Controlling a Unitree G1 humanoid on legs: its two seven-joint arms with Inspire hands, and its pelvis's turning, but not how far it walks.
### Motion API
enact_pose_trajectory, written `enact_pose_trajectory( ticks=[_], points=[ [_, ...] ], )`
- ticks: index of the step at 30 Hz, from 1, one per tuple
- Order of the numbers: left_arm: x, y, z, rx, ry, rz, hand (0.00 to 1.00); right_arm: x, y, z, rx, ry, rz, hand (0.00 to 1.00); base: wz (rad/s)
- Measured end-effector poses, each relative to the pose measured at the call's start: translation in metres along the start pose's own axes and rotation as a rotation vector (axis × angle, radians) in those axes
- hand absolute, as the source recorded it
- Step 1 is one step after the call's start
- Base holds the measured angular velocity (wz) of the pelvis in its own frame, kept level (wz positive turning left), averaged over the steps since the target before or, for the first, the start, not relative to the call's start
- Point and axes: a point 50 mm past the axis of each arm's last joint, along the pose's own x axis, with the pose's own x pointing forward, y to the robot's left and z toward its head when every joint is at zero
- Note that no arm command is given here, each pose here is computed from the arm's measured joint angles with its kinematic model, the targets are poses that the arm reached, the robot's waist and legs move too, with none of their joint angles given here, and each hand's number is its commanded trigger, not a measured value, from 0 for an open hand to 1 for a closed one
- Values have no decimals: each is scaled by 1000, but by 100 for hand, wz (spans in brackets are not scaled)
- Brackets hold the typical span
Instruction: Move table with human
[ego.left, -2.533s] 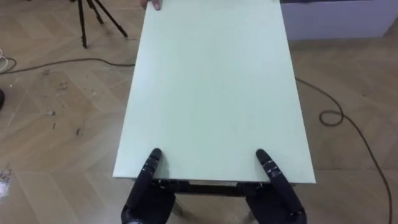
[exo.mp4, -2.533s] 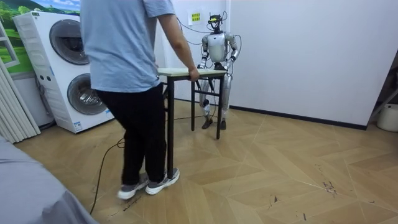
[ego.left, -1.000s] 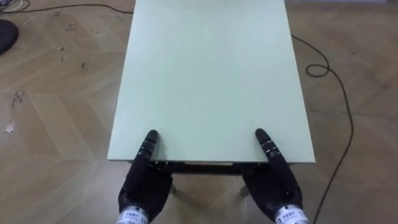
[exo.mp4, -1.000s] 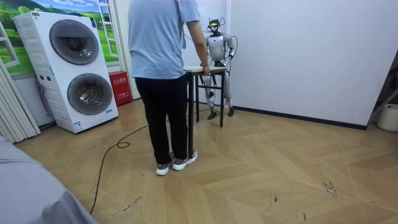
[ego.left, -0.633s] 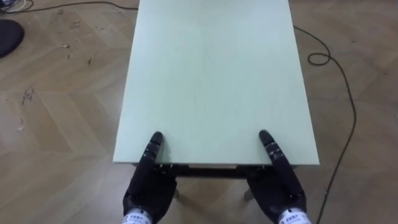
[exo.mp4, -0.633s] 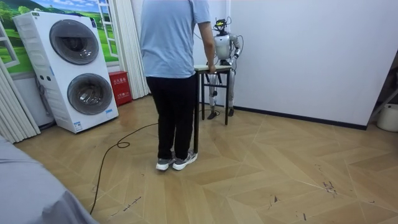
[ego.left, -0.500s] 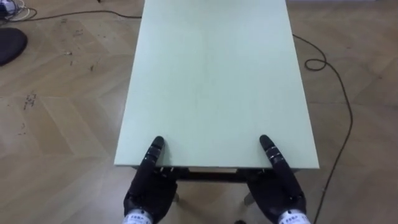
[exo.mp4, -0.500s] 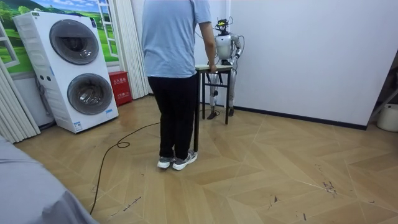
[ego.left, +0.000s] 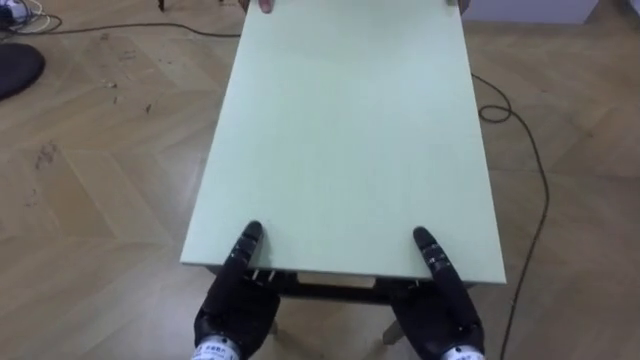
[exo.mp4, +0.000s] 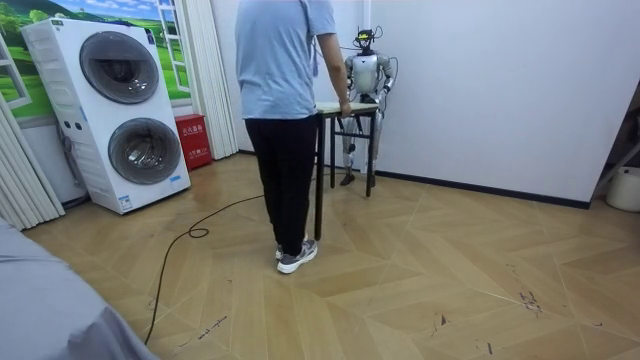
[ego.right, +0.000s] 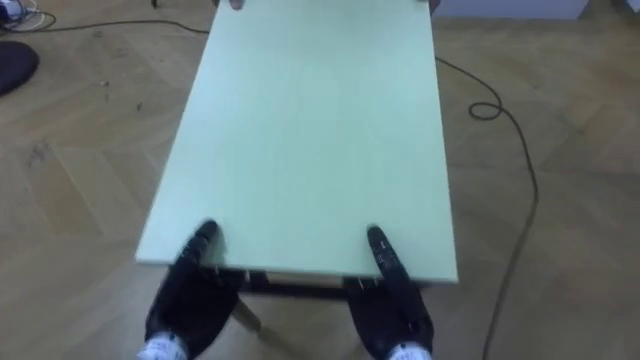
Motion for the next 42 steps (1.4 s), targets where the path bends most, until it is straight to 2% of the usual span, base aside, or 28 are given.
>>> enact_pose_trajectory(
  ticks=[9, 20, 26, 33, 42],
  points=[
    [0, -4, 2, 16, -8, -17, 100, -1, 0, -1, 7, -1, 1, 100, 4],
    [-8, 3, 2, 21, -15, 8, 100, -5, -4, -7, 11, 11, -6, 100, 23],
    [-12, 9, 1, -12, -13, 42, 100, -8, -5, -9, -30, 19, 8, 100, 56],
    [-9, 4, -3, -3, 11, 17, 100, -8, -5, -2, -37, -8, 20, 100, 93],
    [-10, 5, -3, -6, 2, 20, 100, -7, -5, -4, -31, 3, 21, 100, 53]
  ],
)
